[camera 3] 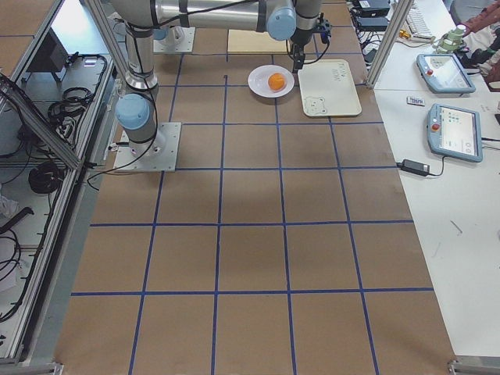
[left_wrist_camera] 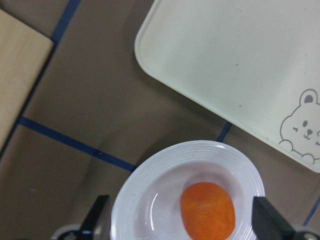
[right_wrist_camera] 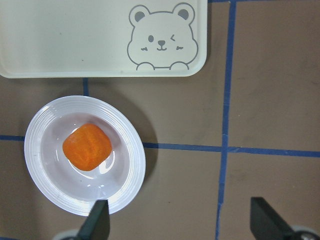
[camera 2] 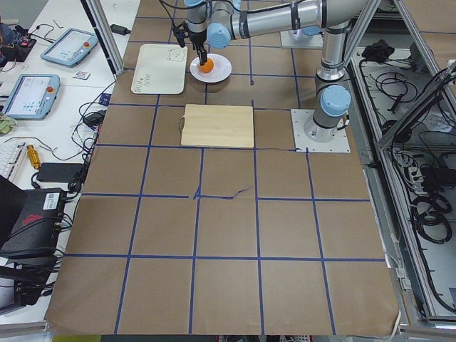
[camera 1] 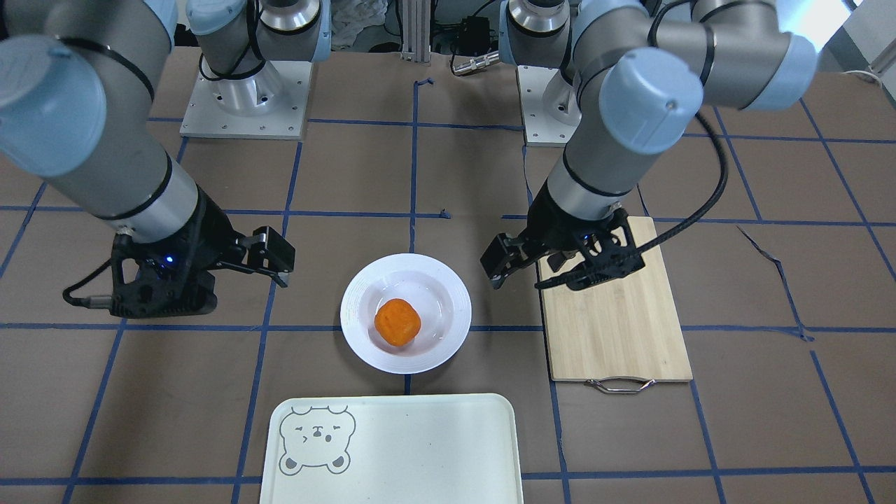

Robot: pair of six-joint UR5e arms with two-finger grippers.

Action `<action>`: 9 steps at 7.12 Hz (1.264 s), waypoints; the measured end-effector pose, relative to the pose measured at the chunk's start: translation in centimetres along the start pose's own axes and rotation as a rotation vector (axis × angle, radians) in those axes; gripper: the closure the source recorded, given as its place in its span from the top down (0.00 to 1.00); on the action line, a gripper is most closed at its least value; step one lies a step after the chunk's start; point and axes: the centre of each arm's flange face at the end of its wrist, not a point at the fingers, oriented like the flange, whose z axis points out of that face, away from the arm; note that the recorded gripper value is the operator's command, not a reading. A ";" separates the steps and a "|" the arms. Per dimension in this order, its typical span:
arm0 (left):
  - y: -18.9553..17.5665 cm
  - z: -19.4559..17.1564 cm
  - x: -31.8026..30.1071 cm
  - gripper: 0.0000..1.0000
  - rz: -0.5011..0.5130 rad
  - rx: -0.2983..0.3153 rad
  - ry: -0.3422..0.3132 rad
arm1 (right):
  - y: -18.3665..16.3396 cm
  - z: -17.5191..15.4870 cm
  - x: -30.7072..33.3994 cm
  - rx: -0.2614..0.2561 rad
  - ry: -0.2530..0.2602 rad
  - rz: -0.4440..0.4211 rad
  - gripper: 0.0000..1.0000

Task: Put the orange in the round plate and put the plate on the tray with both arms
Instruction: 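Retract the left arm while the right gripper reaches down to grip the plate rim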

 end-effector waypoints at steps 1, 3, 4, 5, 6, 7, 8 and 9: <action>0.7 -3.8 -0.5 1.00 0.086 0.029 -0.048 | -1.3 3.3 0.2 -0.023 -0.046 0.020 1.00; 2.8 -8.4 -1.6 1.00 0.211 0.077 -0.096 | -2.0 10.9 1.2 -0.004 -0.089 0.052 1.00; 3.6 -9.3 -2.2 1.00 0.242 0.072 -0.115 | -0.9 14.8 1.8 0.031 -0.092 0.051 1.00; 4.1 -10.0 -2.8 1.00 0.270 0.071 -0.123 | 0.6 18.1 2.4 0.054 -0.093 0.048 1.00; 4.2 -10.5 -3.4 1.00 0.287 0.071 -0.126 | 1.7 19.9 2.5 0.064 -0.095 0.052 1.00; 4.3 -10.8 -3.9 1.00 0.293 0.068 -0.129 | 2.4 20.8 2.3 0.061 -0.097 0.071 1.00; 4.5 -11.2 -4.2 1.00 0.293 0.066 -0.131 | 3.0 21.5 1.5 0.057 -0.111 0.100 1.00; 4.6 -11.4 -4.4 1.00 0.292 0.067 -0.132 | 3.7 22.2 0.7 0.057 -0.137 0.119 1.00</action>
